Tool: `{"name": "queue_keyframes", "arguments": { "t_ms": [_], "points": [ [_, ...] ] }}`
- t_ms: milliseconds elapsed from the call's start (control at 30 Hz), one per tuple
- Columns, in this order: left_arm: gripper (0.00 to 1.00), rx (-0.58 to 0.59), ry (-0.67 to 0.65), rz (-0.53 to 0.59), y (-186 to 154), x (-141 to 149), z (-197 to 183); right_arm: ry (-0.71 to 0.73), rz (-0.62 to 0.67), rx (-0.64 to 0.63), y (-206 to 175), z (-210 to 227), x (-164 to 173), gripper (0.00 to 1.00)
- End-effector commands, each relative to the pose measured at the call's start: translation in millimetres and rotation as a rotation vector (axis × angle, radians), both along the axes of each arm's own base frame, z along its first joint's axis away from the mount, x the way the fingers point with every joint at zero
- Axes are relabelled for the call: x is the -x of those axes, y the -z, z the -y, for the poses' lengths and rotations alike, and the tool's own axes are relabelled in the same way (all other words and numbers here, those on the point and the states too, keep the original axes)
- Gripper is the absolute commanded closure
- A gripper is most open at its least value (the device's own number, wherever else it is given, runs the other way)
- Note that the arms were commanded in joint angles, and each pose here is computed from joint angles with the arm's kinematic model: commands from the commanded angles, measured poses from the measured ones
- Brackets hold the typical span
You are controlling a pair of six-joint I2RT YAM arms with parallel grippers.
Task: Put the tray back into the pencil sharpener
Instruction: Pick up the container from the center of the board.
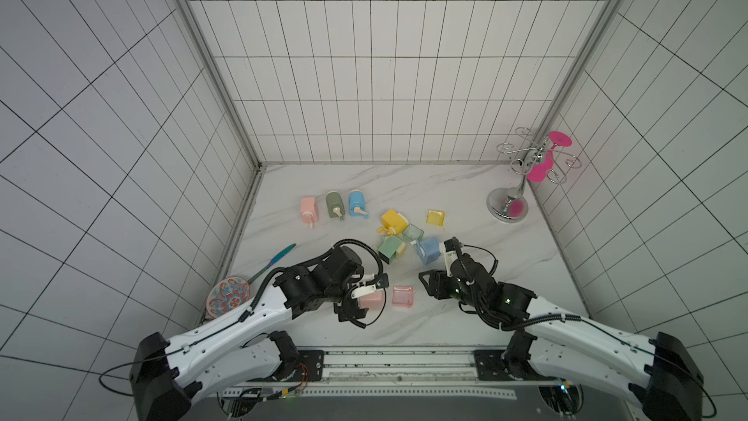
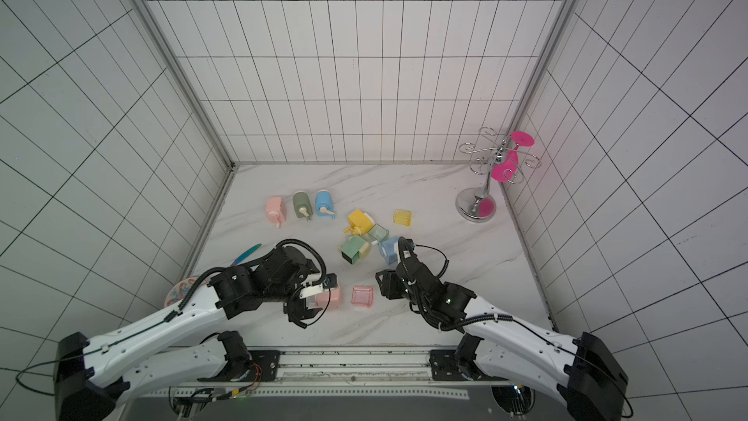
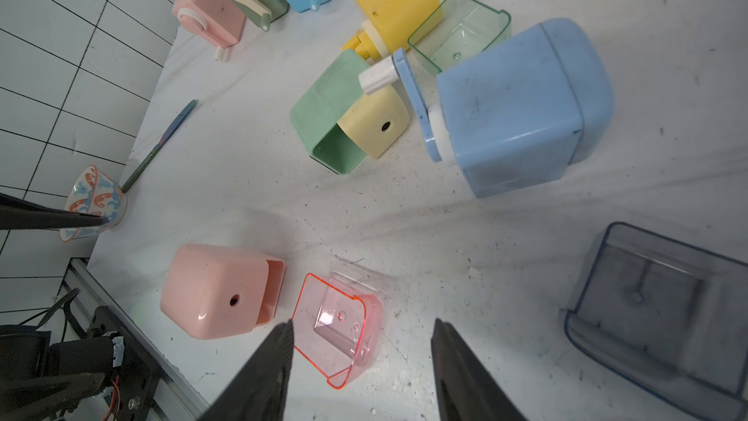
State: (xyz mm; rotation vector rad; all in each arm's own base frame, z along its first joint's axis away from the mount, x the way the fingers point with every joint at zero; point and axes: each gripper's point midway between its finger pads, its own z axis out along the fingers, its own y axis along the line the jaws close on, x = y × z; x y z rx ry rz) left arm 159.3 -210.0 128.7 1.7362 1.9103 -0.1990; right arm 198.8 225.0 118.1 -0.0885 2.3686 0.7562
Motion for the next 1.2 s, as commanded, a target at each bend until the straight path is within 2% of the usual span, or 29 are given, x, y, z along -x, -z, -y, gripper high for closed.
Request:
{"name": "queue_keyframes", "arguments": {
  "t_ms": [0, 367, 600, 833, 1067, 1167],
  "points": [
    [0.03, 0.015, 0.020, 0.047, -2, -11, 11, 0.018, -0.078, -0.024, 14, 0, 6, 0.42],
    [0.03, -0.080, 0.087, -0.006, 33, -7, 12, 0.012, -0.170, -0.094, 27, -15, 13, 0.43],
    [0.04, -0.092, 0.121, 0.010, 45, -7, 12, -0.019, -0.252, -0.101, 47, -30, 17, 0.44],
    [0.06, -0.095, 0.108, 0.038, 51, -16, 15, -0.034, -0.272, -0.102, 52, -36, 17, 0.44],
    [0.17, -0.190, 0.104, -0.015, 73, -16, 8, -0.046, -0.292, -0.108, 58, -41, 18, 0.46],
    [0.23, -0.177, 0.113, -0.026, 72, -15, 13, -0.047, -0.293, -0.103, 60, -41, 18, 0.47]
  ]
}}
